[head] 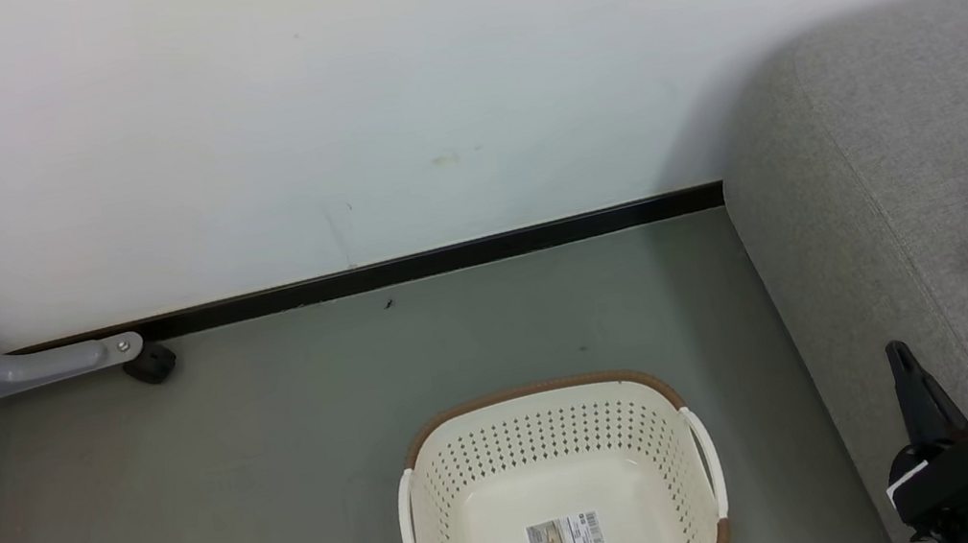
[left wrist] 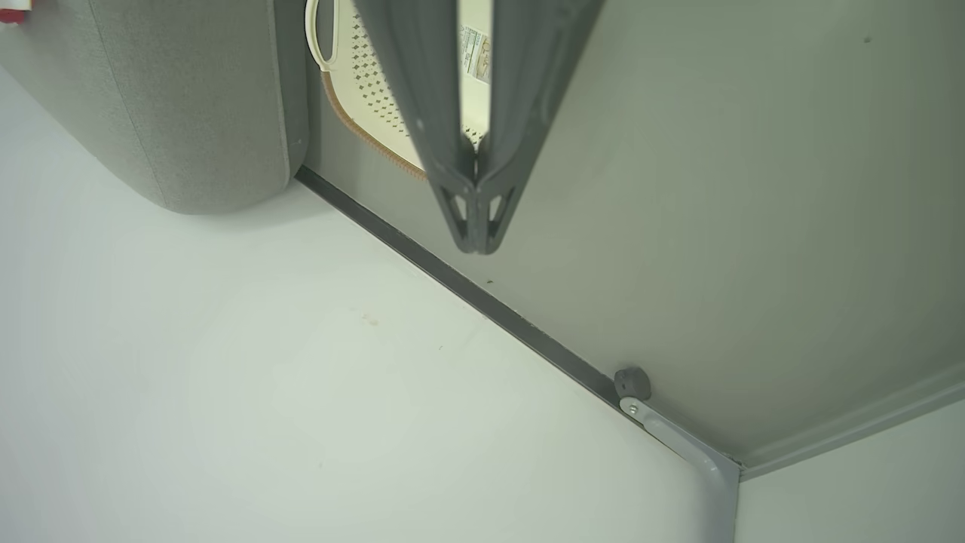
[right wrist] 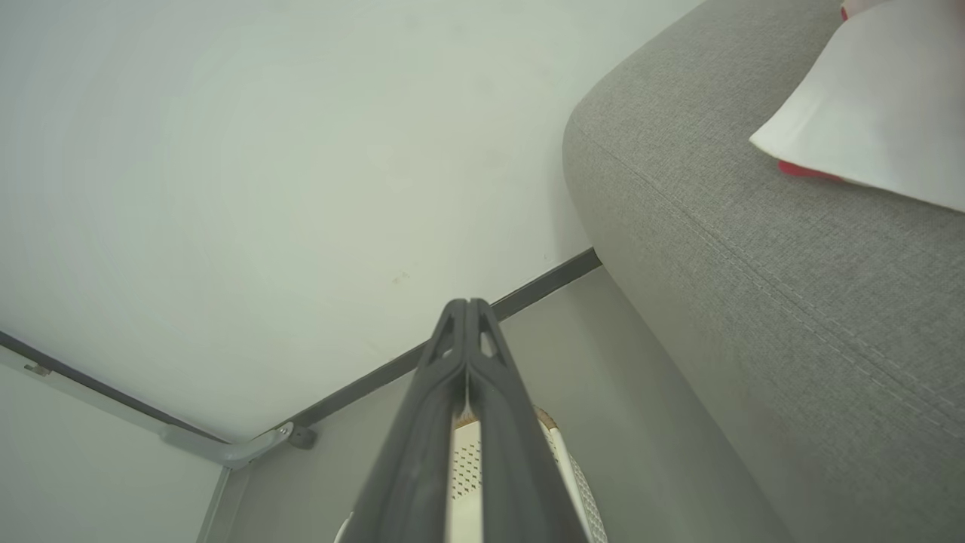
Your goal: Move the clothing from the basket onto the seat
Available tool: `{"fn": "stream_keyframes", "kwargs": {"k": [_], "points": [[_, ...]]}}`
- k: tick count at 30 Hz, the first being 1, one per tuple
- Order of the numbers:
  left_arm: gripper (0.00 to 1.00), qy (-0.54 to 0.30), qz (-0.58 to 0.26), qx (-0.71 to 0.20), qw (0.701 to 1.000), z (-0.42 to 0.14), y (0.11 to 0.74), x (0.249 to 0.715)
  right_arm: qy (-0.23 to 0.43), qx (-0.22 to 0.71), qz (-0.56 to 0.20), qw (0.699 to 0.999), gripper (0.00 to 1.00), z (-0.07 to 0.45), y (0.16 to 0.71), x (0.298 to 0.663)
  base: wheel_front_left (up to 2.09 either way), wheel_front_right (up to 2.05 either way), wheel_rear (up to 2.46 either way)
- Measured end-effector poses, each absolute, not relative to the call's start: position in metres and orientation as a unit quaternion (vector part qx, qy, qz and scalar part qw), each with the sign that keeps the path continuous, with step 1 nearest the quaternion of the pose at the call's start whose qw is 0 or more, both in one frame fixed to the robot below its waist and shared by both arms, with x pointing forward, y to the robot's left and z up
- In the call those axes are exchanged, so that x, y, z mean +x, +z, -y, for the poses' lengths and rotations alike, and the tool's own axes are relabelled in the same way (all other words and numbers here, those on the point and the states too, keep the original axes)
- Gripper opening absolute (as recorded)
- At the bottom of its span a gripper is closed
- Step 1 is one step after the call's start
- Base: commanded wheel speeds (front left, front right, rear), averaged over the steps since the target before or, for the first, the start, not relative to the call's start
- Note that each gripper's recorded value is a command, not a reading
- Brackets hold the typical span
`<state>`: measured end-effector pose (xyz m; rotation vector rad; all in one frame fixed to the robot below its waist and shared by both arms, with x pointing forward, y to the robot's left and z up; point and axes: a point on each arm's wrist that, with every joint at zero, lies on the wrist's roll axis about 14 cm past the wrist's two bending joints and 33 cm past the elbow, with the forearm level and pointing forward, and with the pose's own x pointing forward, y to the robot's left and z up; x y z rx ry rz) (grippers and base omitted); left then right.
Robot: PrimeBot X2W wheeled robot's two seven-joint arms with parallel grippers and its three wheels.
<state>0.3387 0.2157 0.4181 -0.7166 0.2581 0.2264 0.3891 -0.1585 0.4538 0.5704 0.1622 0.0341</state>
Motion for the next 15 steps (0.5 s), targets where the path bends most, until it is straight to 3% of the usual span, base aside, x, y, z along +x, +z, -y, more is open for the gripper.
{"fn": "stream_keyframes", "kwargs": {"k": [15], "points": [[0.0, 0.107, -0.12, -0.44, 0.884, -0.21, 0.424, 0.346, -0.011, 0.386, -0.075, 0.919, 0.0, 0.171, 0.459, 0.39, 0.0, 0.0, 0.0]]}}
